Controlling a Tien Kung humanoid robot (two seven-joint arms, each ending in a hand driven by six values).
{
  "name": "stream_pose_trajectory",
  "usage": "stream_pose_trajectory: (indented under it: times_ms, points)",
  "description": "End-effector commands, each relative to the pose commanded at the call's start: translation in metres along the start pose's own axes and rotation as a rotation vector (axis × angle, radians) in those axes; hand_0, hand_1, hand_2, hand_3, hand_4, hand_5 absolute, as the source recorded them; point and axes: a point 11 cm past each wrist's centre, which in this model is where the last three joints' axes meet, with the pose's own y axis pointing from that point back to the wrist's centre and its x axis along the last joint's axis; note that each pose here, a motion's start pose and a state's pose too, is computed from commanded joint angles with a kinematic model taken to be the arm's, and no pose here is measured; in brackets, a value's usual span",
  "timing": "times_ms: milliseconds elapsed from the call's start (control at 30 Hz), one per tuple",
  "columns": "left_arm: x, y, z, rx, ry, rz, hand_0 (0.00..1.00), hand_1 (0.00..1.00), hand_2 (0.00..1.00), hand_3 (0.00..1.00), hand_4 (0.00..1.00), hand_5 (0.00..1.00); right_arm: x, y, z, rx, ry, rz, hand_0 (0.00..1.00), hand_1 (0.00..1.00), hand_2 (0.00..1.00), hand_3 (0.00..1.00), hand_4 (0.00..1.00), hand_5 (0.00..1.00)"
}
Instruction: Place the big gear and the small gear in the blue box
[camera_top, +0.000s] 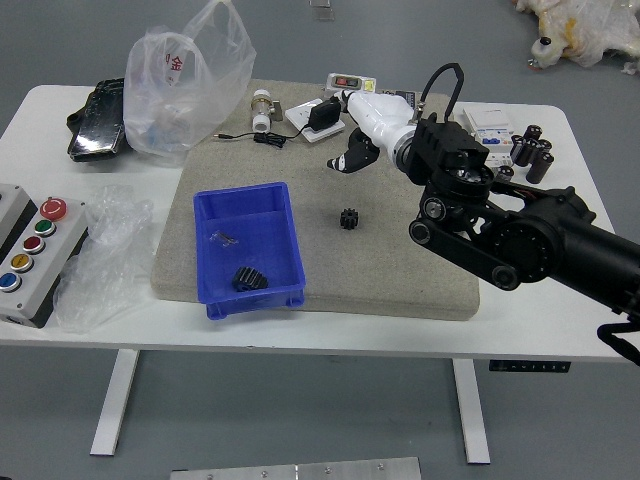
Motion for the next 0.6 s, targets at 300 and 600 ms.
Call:
stream_pose_trajectory:
  times_ms: [300,600]
  points:
    - [0.001,0.0,0.002,-0.007,0.001,0.003,0.652,0.559,0.531,0.681,0.661,0.288,-0.026,0.002,0.008,-0.022,0.001,-0.07,0.542,0.672,0.746,0.792,0.85,0.243]
    - [0.0,0.0,0.002,-0.005,0.0,0.0,0.65,0.56,0.531,0.681,0.661,0.29,-0.047,0.001,0.003,-0.015,0.018,-0.121,0.5,0.654,0.727,0.783,0.846,0.239]
